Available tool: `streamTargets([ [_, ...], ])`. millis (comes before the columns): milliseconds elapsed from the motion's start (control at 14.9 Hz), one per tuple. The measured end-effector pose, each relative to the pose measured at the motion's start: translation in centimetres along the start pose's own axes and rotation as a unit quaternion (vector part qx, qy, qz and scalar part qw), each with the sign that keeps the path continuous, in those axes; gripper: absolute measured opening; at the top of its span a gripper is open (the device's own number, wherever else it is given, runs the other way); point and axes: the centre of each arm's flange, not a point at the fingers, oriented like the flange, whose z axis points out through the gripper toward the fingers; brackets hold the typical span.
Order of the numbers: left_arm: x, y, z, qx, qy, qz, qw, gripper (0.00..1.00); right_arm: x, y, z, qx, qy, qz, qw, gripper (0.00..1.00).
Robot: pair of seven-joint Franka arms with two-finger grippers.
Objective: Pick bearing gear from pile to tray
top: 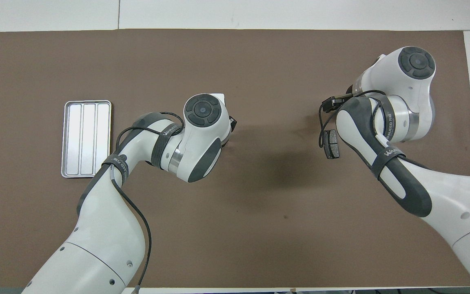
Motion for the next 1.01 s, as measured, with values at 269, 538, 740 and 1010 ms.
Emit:
streamTargets([
  [269, 0.1, -0.2, -0.1, 0.015, -0.002, 0.000, 1.000, 0.35, -0.4, 0.0, 1.4, 0.000, -0.004, 0.000, 1.000, 1.00],
  [538, 2.0, -1.6, -2.6, 0.040, -0.002, 0.002, 0.999, 0.35, -0.8, 0.0, 2.1, 0.000, 0.000, 0.000, 1.000, 0.93],
  [740, 6.3, -5.3, -6.3, 0.051, -0.011, 0.044, 0.998, 0.35, -1.0, 0.1, 2.4, -0.001, -0.001, 0.000, 1.000, 0.61],
  [1010, 14.5, -14.5, -10.2, 0.041, -0.022, 0.119, 0.992, 0.35, -1.0, 0.3, 2.0, -0.003, 0.003, 0.001, 1.000, 0.24],
])
